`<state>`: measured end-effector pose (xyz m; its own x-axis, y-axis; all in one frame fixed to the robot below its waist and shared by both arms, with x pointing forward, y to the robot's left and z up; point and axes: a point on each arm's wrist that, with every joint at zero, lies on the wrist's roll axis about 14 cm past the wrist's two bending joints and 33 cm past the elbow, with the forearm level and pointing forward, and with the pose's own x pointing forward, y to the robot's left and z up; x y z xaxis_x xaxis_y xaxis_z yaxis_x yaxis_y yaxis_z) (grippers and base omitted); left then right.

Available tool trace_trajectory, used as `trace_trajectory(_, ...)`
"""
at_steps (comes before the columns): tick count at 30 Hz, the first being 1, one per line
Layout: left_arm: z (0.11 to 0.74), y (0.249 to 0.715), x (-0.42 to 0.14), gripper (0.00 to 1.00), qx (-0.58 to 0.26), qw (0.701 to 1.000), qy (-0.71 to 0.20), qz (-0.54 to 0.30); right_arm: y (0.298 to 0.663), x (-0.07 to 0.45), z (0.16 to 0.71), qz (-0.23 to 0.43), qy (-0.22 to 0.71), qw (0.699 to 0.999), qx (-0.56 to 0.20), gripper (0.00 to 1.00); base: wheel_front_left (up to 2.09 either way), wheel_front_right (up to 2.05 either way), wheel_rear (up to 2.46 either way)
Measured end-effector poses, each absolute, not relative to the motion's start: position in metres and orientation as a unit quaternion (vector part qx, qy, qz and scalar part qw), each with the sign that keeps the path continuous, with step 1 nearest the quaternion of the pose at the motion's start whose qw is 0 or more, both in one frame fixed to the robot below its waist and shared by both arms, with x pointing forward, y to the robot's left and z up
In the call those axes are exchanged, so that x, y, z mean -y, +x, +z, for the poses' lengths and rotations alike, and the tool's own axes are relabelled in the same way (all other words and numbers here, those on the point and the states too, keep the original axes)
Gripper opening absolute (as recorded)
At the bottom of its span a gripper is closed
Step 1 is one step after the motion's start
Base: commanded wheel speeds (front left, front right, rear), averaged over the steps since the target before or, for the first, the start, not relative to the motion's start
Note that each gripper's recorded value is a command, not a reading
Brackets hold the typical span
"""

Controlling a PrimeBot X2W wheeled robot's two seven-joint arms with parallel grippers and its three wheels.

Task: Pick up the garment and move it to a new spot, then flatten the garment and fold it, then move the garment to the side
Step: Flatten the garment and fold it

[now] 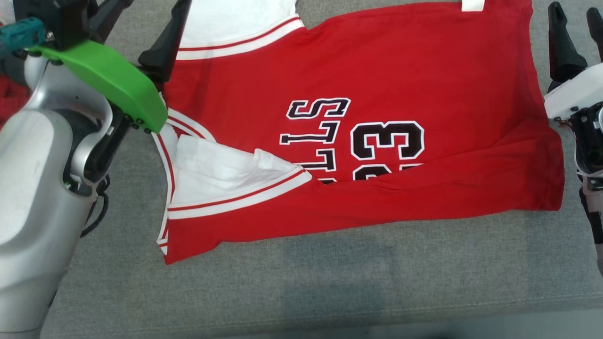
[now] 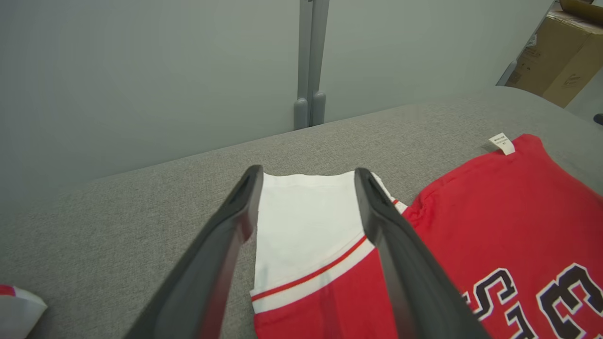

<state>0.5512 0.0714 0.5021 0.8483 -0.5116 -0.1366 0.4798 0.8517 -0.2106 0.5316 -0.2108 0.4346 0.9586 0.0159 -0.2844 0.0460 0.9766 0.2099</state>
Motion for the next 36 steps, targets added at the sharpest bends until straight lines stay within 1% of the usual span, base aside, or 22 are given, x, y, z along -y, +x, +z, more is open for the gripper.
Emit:
trace_trajectory(8,0.474,0.586,-0.061,1.00,-0.123,0.952,-0.069,-0.273,0.551,0.203,0.406,-0.005,0.105,0.978,-0.182,1.00,0.00,0.00,0.00)
trace_trajectory(12,0.453,0.597,-0.052,1.00,-0.146,0.946,-0.073,-0.281,0.558,0.201,0.393,-0.010,0.114,0.974,-0.194,1.00,0.00,0.00,0.00)
trace_trajectory(17,0.436,0.612,-0.045,1.00,-0.169,0.942,-0.076,-0.282,0.558,0.206,0.377,-0.016,0.102,0.971,-0.217,1.00,0.00,0.00,0.00)
trace_trajectory(24,0.413,0.634,-0.050,1.00,-0.204,0.940,-0.053,-0.267,0.559,0.195,0.365,-0.005,0.092,0.967,-0.237,1.00,0.00,0.00,0.00)
trace_trajectory(29,0.387,0.637,-0.052,1.00,-0.244,0.934,-0.040,-0.259,0.560,0.199,0.362,-0.011,0.087,0.966,-0.242,1.00,0.00,0.00,0.00)
trace_trajectory(36,0.381,0.643,-0.041,1.00,-0.257,0.928,-0.054,-0.263,0.563,0.203,0.359,-0.017,0.079,0.965,-0.248,1.00,0.00,0.00,0.00)
